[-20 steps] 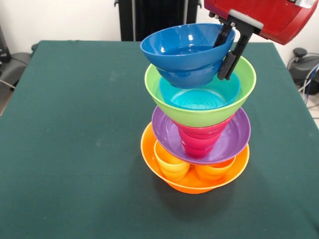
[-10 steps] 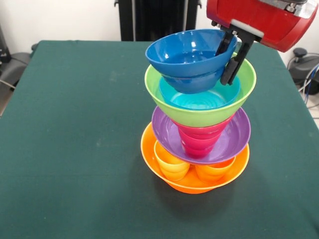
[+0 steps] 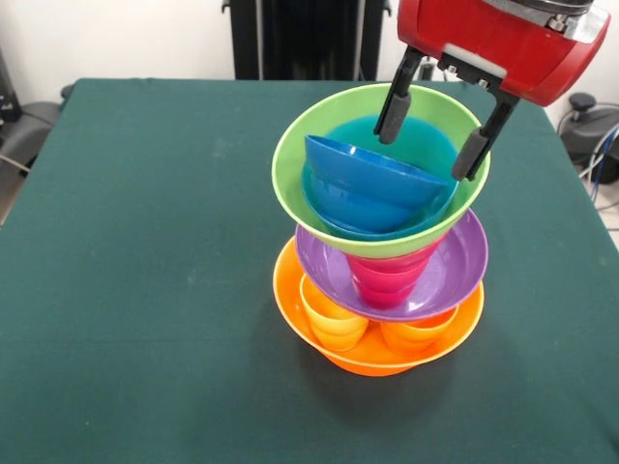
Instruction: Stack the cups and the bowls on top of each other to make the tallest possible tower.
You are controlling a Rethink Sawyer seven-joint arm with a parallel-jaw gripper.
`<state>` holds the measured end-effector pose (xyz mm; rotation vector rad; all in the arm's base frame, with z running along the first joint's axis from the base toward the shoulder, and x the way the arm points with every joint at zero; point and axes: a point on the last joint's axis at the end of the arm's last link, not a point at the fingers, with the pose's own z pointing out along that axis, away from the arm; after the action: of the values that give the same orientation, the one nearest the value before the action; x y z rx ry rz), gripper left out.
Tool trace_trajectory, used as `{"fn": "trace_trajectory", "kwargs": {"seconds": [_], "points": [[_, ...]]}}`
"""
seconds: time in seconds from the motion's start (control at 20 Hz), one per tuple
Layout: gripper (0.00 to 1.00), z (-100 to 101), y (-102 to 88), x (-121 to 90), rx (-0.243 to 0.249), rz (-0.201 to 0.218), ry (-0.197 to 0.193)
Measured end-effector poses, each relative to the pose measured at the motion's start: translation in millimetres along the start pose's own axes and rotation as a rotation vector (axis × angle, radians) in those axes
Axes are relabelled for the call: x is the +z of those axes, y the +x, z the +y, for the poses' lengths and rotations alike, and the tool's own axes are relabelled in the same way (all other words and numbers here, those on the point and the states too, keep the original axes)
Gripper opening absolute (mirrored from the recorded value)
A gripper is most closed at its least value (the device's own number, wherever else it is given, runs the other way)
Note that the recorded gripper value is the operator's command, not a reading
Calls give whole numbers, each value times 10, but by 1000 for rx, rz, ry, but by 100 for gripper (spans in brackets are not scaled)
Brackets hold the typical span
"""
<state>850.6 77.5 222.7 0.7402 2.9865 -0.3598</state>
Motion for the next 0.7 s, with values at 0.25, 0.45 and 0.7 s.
{"fn": "trace_trajectory", "kwargs": {"seconds": [0.25,0.45,0.7], "points": [[100,13,6,7,-2,2,-3],[100,24,12,12,-4,3,-6],[100,40,19,17,-6,5,-10]]}}
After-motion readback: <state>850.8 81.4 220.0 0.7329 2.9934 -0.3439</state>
